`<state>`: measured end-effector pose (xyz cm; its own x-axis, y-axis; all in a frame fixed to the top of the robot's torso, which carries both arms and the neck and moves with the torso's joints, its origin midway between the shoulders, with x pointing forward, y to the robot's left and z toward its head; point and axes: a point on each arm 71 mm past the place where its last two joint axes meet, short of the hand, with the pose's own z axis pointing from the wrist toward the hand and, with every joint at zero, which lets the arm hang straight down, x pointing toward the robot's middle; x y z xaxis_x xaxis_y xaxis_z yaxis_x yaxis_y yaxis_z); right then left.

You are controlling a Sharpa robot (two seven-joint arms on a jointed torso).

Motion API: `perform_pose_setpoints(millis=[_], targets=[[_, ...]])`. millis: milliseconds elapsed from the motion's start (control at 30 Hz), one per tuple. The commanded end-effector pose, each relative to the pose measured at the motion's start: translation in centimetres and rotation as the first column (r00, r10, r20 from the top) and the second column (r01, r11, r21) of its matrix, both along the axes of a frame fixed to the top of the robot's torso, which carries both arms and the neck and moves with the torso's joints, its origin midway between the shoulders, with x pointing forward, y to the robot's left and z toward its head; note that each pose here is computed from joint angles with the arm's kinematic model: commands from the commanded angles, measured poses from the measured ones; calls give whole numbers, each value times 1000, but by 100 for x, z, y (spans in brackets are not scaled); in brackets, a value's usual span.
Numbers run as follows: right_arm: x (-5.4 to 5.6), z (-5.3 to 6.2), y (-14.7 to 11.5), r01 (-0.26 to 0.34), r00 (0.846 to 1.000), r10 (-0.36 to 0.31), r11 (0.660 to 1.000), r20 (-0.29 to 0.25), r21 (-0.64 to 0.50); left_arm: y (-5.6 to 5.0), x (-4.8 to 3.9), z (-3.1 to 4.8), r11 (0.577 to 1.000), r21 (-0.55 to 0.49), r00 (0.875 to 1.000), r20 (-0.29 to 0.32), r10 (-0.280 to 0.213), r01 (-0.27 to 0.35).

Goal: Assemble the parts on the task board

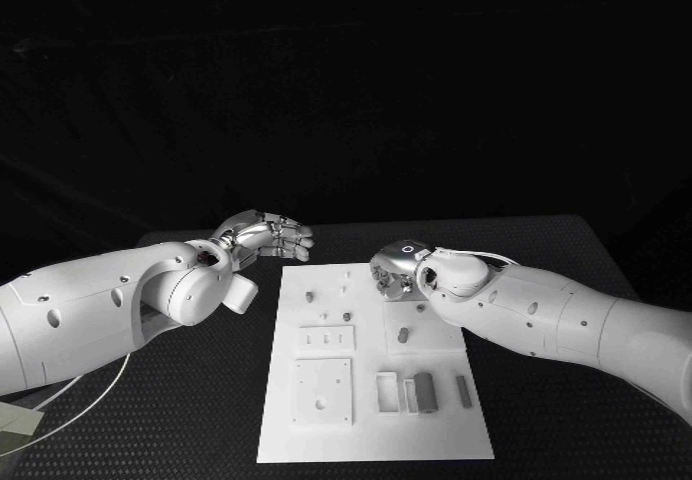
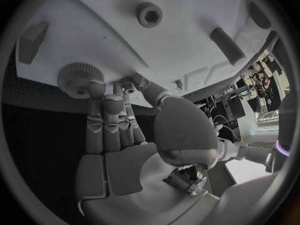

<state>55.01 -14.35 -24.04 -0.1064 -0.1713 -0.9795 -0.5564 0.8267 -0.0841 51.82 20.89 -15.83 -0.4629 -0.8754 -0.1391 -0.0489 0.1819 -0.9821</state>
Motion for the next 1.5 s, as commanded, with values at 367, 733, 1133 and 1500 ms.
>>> perform_pose_setpoints(millis=[367, 733, 1133, 1500], targets=[[-83, -232, -67, 15, 1000, -17, 998, -26, -57, -22, -1, 19, 1000, -10, 1000, 2, -17, 17], [-86, -167, -49, 41, 998, -41, 999, 53, -1, -20, -2, 19, 1000, -9, 1000, 1, -17, 17], [-127, -27, 39, 49, 985, -57, 997, 160, 57, -6, 7, 18, 1000, -8, 1000, 2, -13, 13], [-128, 30, 349, 34, 986, -42, 998, 164, 48, -28, 8, 16, 1000, -8, 1000, 0, -15, 15]])
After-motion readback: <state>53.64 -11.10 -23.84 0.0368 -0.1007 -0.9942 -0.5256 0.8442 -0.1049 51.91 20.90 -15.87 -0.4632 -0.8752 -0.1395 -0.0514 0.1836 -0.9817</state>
